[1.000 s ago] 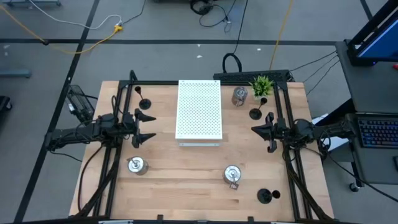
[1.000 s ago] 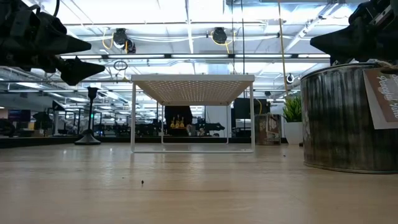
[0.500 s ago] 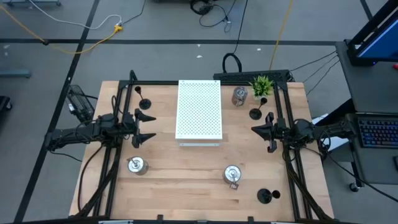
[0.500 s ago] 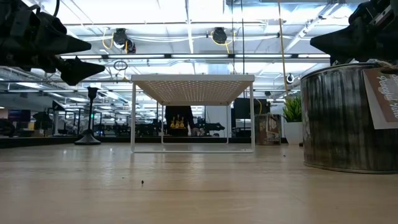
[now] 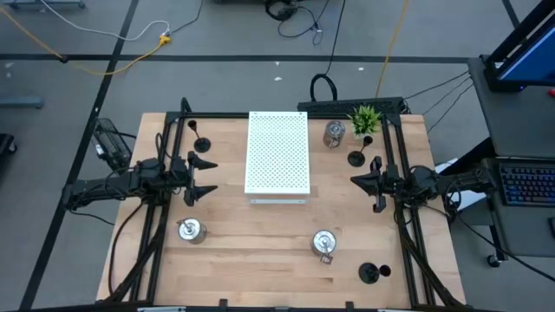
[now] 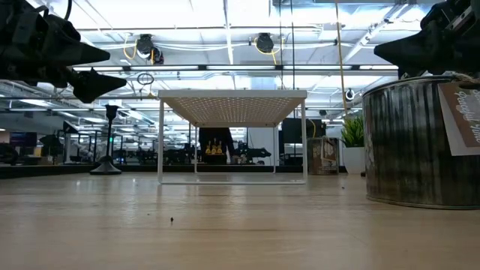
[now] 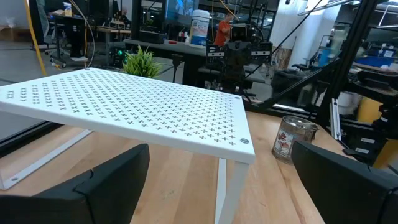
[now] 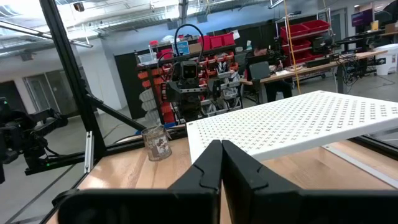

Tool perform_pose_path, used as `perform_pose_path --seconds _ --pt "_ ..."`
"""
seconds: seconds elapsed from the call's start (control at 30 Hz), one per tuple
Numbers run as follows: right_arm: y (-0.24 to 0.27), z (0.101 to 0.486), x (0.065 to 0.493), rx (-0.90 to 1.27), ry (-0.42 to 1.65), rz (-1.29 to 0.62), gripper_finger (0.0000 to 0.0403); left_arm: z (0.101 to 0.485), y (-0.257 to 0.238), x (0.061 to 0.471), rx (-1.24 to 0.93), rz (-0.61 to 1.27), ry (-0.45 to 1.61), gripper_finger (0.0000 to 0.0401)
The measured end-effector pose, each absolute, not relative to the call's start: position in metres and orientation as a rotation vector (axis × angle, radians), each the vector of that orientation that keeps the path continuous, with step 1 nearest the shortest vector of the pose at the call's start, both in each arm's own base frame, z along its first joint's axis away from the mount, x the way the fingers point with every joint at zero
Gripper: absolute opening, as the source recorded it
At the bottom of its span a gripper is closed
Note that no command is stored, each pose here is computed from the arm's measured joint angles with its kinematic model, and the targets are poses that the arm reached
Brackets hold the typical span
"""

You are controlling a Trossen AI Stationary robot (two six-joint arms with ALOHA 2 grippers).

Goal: Pick & Place candle stick holders

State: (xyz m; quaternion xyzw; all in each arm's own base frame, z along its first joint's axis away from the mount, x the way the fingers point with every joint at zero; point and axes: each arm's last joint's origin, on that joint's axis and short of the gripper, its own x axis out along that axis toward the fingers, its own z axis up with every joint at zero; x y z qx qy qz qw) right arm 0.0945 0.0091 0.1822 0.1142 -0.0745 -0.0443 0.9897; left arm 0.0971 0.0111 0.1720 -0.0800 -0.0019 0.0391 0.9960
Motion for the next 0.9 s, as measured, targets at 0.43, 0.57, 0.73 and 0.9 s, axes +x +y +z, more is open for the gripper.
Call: perform_pose_path --seconds 0.43,0.57,0.73,0.9 --pt "0.0091 0.1822 0.0945 0.229 -0.150 -0.089 0.0000 0.1719 0.0111 0.0972 -0.160 0.079 -0.003 0.0399" --pt "0.0092 0.1822 0.0945 0.229 -0.150 -0.089 0.0000 0.1721 0.0111 0.0971 -0.137 0.079 -0.003 0.0399" --pt "0.0091 0.1823 0.0945 0.230 -0.150 -0.089 0.0000 0.1729 0.0113 0.0971 0.005 0.087 -0.007 0.0399" --pt "0.0090 0.1829 0.0944 0.231 -0.156 -0.091 0.0000 0.1803 0.0116 0.0968 0.016 0.098 -0.084 0.0399"
